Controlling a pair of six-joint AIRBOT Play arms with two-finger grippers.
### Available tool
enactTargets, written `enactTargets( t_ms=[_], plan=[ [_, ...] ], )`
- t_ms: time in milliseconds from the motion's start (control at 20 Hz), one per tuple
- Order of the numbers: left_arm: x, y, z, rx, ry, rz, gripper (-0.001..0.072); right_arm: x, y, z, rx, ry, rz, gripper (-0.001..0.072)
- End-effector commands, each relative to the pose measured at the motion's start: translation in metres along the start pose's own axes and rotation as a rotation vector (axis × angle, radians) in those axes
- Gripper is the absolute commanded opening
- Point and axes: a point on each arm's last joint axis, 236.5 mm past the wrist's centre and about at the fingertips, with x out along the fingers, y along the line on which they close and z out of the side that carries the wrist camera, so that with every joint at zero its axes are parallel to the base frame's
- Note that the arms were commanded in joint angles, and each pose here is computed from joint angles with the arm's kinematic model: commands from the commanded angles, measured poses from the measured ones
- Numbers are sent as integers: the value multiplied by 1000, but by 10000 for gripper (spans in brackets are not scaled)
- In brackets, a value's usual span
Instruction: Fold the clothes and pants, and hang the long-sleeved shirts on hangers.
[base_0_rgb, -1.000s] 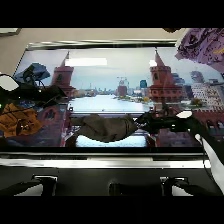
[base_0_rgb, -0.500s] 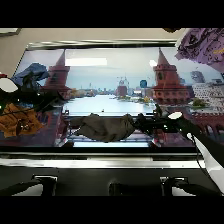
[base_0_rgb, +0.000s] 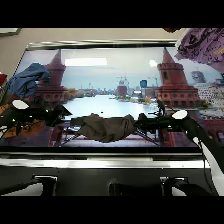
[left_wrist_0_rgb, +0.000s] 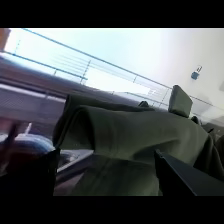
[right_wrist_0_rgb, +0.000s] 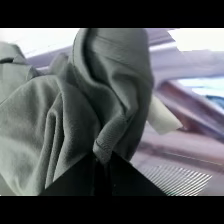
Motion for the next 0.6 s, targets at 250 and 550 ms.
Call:
enactTargets(
  t_ms=[250,550],
  plan=[
    [54,-3,3,-63,8,-50,659,-3,4,-6,-7,17,3,37],
    [44,-46,21,-18,-49,-168,15,-21,9,19,-158,-71,-67,36]
  ],
)
